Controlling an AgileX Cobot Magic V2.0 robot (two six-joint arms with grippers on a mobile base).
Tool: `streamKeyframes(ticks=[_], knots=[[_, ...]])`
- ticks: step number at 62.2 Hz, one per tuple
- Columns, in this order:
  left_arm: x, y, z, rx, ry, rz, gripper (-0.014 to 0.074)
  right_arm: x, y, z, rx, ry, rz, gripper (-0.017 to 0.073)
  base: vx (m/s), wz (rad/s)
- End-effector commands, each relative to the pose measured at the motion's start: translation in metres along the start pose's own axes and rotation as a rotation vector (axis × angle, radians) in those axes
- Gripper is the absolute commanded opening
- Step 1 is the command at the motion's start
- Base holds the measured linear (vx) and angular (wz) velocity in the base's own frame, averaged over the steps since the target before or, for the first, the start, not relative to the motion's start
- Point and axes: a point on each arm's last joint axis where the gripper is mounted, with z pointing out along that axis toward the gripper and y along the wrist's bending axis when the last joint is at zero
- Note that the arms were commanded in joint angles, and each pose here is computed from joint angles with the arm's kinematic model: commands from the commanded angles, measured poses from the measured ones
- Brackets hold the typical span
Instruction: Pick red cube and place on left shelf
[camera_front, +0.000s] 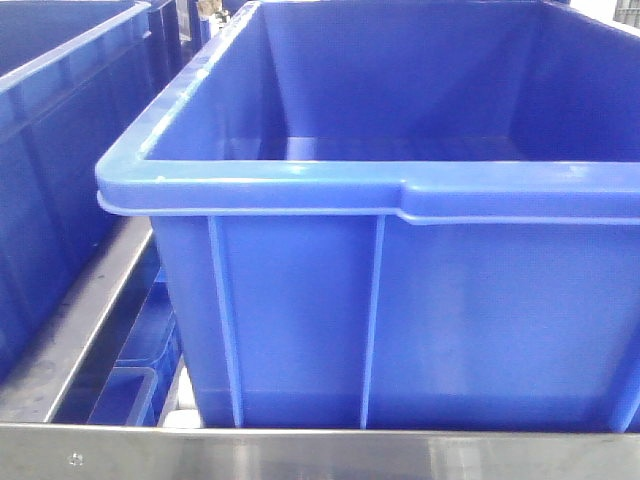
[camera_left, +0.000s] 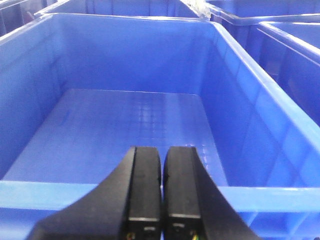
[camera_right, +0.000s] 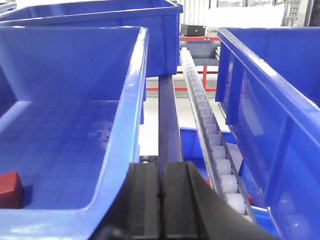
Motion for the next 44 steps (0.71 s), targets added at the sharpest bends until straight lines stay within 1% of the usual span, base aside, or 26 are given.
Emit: streamKeyframes(ticks=[1,44], knots=[[0.0,0.0008,-0.0004,-0.004,-0.07,-0.012,0.0101,-0.0173,0.0006,-0.0031,-0.001,-0.129,-0.006,0.0057,0.0,0.0],[0.0,0.0008,-0.0004,-0.004,-0.07,-0.012,0.0101,-0.016,0.0005,-0.0029,0.0,-0.115,-0.006,0.0057,0.0,0.0]])
